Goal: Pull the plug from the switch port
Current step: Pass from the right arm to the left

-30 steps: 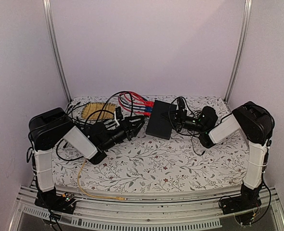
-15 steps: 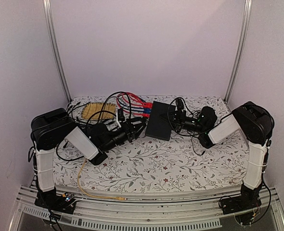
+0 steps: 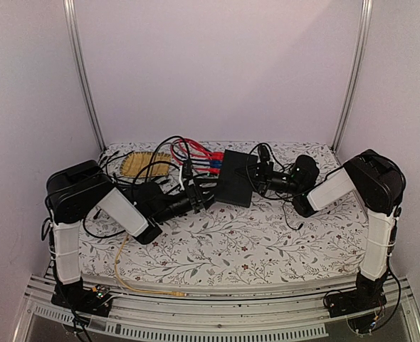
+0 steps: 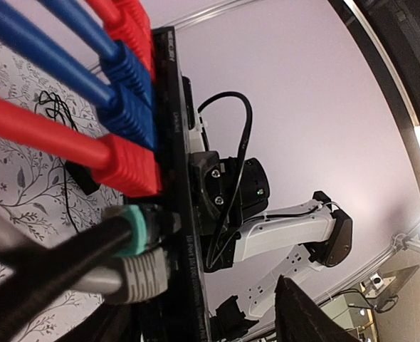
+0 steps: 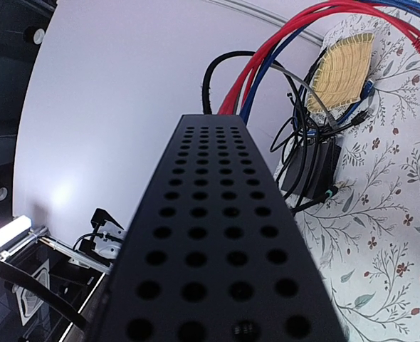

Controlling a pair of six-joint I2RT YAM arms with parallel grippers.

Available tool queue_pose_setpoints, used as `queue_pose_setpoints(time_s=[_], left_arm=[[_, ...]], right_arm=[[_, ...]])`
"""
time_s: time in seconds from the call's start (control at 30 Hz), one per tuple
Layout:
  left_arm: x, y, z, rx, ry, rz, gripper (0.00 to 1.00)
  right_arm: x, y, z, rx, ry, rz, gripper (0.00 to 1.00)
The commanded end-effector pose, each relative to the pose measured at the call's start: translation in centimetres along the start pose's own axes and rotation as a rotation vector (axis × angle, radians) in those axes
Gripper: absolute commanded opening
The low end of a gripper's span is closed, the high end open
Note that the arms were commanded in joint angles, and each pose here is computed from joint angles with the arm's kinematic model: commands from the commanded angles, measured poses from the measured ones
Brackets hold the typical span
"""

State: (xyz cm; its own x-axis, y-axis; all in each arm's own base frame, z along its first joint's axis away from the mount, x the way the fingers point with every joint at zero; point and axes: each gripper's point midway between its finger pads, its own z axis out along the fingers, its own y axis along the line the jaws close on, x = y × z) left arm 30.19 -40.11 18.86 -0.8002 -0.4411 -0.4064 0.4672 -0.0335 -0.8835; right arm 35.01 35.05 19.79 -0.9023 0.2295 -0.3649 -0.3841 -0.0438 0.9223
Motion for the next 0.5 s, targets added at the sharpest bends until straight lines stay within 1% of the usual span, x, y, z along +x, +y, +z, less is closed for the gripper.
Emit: queue_pose_setpoints(time_s=[0.0,0.17,0.27,0.33,0.47], left_arm=[[-0.32,-6.30,0.34,0.223,-0.002,0.117,0.62],[-0.18,-5.96,0.72,0.218,0.004,0.108,0.53],[-0.27,-5.94,0.92,0.221,-0.001,0.102,0.44],[-0.23,-5.92,1.11,0.225,0.001,0.101,0.36],[-0.28,-5.78,1.10,0.232,-0.007,0.087,0.32]], right_arm=[[-1.86,6.43,0.81,-0.158,-0.037,-0.186,0.02],[-1.76,6.53,1.00,-0.162,-0.031,-0.187,0.02],[-1.63,6.52,1.08,-0.162,-0.027,-0.184,0.02],[-1.56,6.49,1.05,-0.162,-0.024,-0.184,0.02],[-1.41,6.47,1.07,-0.150,-0.012,-0.187,0.02]])
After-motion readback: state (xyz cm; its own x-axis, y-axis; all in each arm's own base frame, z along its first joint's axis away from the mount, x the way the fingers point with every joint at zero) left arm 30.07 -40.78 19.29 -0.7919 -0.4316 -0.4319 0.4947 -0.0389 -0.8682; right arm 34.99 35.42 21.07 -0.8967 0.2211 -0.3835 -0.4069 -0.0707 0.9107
